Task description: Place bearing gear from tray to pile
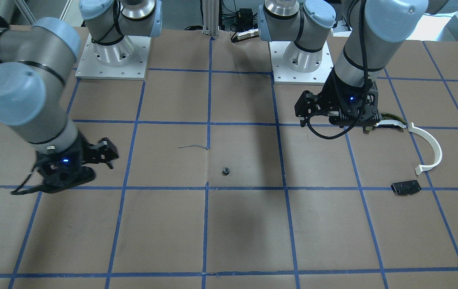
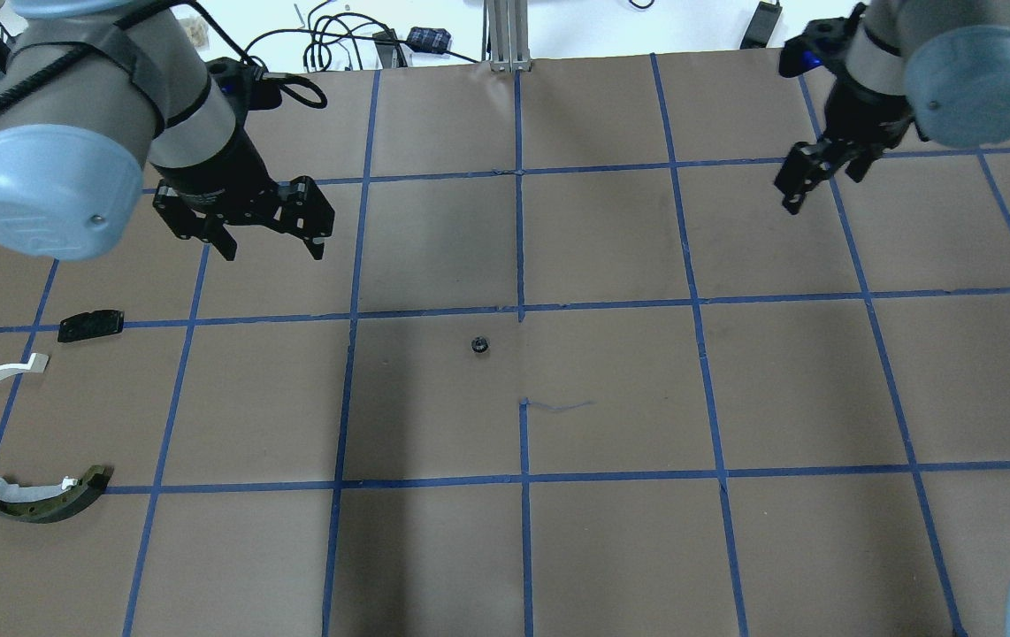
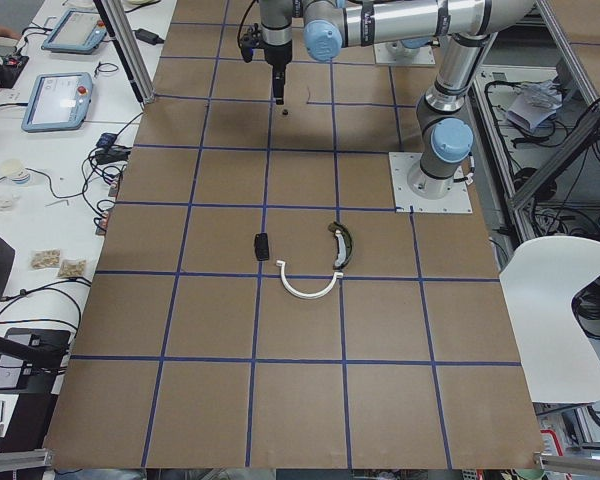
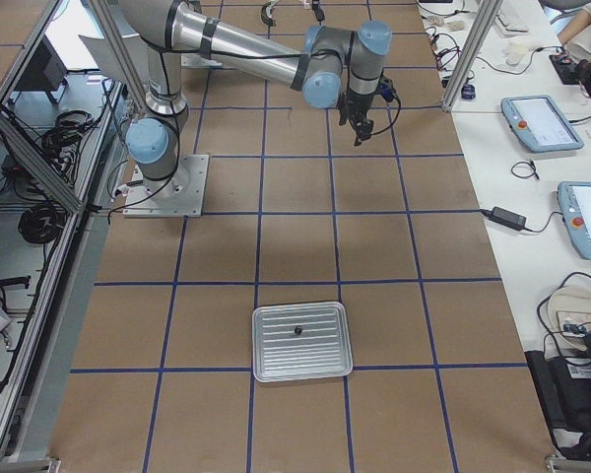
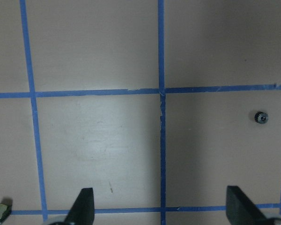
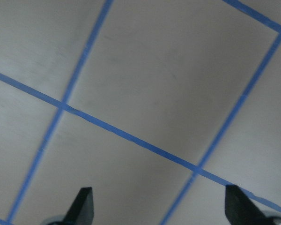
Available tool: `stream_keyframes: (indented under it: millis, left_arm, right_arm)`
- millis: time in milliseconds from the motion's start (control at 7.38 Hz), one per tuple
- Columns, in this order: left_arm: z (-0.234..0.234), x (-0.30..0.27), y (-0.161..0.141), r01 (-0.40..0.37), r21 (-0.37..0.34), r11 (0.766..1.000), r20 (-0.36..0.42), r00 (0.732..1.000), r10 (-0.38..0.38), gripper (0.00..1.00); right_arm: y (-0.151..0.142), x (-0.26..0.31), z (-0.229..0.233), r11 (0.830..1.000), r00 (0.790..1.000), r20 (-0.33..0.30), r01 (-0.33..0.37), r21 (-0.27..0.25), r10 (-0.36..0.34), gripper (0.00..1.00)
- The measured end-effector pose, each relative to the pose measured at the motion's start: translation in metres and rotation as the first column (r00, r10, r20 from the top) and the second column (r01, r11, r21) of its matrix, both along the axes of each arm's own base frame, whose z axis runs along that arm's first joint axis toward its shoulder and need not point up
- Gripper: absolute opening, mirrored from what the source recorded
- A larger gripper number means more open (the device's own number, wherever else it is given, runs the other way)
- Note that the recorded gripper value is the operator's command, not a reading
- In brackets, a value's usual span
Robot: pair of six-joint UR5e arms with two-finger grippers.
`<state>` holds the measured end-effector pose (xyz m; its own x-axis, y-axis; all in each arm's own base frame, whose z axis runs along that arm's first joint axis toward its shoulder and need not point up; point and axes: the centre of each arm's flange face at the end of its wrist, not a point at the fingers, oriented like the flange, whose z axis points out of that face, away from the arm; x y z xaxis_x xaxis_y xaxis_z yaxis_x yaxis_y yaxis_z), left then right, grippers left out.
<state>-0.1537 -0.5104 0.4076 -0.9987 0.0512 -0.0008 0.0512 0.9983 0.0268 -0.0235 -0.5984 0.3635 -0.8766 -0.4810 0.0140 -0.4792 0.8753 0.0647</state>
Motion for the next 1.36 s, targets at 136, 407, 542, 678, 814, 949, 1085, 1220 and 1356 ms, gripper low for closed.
stream_keyframes:
  millis: [136, 407, 542, 678, 814, 949, 1085, 1220, 1356]
  left_arm:
    - [-0.016, -0.035, -0.001, 0.027, -0.002, 1.000, 0.000, 1.000, -0.027, 1.00]
    - [-0.062, -0.090, -0.008, 0.088, -0.024, 0.996, -0.013, 0.996, -0.089, 1.00]
    - [-0.085, -0.113, -0.009, 0.119, -0.037, 0.992, -0.031, 0.992, -0.120, 1.00]
    - [-0.109, -0.130, -0.009, 0.145, -0.034, 0.989, -0.036, 0.989, -0.146, 1.00]
    - [-0.133, -0.140, -0.010, 0.161, -0.021, 0.987, -0.036, 0.986, -0.162, 1.00]
    - [-0.155, -0.145, -0.013, 0.169, -0.005, 0.986, -0.036, 0.985, -0.169, 1.00]
    - [-0.175, -0.148, -0.016, 0.174, 0.012, 0.985, -0.037, 0.984, -0.173, 1.00]
    - [-0.193, -0.149, -0.019, 0.176, 0.025, 0.984, -0.036, 0.984, -0.175, 1.00]
    - [-0.209, -0.150, -0.021, 0.178, 0.040, 0.983, -0.035, 0.984, -0.177, 0.99]
  right_arm:
    - [0.005, -0.074, 0.001, 0.998, 0.998, -0.016, -0.065, -0.004, 0.064, 1.00]
    - [0.025, -0.220, -0.020, 0.986, 0.985, -0.039, -0.168, -0.026, 0.167, 1.00]
    - [0.041, -0.278, -0.037, 0.977, 0.977, -0.044, -0.210, -0.030, 0.209, 1.00]
    - [0.061, -0.329, -0.058, 0.970, 0.970, -0.030, -0.243, -0.023, 0.242, 1.00]
    - [0.082, -0.367, -0.076, 0.965, 0.965, -0.015, -0.264, -0.015, 0.263, 1.00]
    - [0.097, -0.393, -0.091, 0.956, 0.956, -0.015, -0.293, -0.013, 0.293, 0.98]
    - [0.109, -0.414, -0.104, 0.948, 0.948, -0.020, -0.317, -0.013, 0.317, 0.96]
    - [0.123, -0.434, -0.120, 0.946, 0.946, -0.007, -0.323, -0.018, 0.323, 0.93]
    - [0.133, -0.449, -0.137, 0.942, 0.943, 0.011, -0.333, -0.033, 0.333, 0.92]
